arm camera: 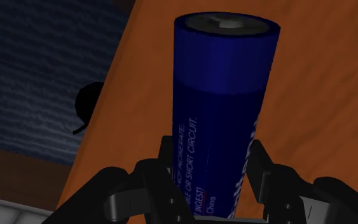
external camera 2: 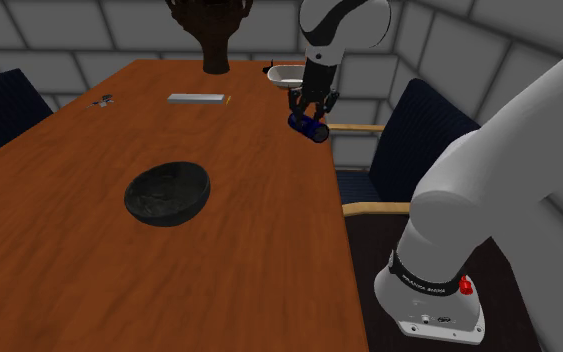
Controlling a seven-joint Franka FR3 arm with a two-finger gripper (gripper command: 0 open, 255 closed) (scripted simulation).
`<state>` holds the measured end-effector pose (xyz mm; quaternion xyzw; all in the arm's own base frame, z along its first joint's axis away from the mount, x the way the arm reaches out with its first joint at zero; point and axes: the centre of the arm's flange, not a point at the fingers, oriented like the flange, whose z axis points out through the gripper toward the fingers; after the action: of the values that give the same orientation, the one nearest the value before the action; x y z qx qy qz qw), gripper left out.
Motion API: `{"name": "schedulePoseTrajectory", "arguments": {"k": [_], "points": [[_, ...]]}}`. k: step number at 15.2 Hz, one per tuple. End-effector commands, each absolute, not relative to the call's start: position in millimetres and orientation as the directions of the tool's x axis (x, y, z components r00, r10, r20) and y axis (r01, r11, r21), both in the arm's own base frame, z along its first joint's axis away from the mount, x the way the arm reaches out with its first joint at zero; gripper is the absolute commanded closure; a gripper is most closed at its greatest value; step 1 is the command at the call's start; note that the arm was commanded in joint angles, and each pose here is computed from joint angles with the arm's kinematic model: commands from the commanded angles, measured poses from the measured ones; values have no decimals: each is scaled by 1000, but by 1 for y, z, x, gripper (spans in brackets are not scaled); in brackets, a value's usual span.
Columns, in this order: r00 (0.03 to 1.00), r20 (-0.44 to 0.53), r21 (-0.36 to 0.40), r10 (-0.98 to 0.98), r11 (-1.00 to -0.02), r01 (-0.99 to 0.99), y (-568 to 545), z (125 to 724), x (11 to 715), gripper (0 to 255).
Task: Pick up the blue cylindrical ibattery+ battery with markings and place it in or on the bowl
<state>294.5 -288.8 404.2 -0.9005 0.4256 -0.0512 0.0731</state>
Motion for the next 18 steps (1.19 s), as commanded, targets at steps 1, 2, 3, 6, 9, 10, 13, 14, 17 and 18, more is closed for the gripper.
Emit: {"name": "schedulePoseTrajectory", "arguments": {"k": [1,2,3,6,9,10,13,14,17,18], "points": [[632,30,-175,-774,-627,-759,-289,414,295,255],[632,30,-175,-774,-627,-759,-289,420,295,255],[632,30,-175,-774,-627,-759,-289,425,295,255],[632,30,-175,-774,-627,-759,-289,441,295,255],[632,30,-175,-774,-627,-759,-289,456,295,255],[632,30,-175,-774,-627,-759,-288,451,294,255],[792,35,-119,-609,-790,-602,-273,431,312,0],[857,32,-90,-514,-855,-510,-265,420,319,0],[981,4,-9,-195,-981,-195,-237,387,333,0],[997,-11,15,-82,-997,-82,-228,375,335,0]]}}
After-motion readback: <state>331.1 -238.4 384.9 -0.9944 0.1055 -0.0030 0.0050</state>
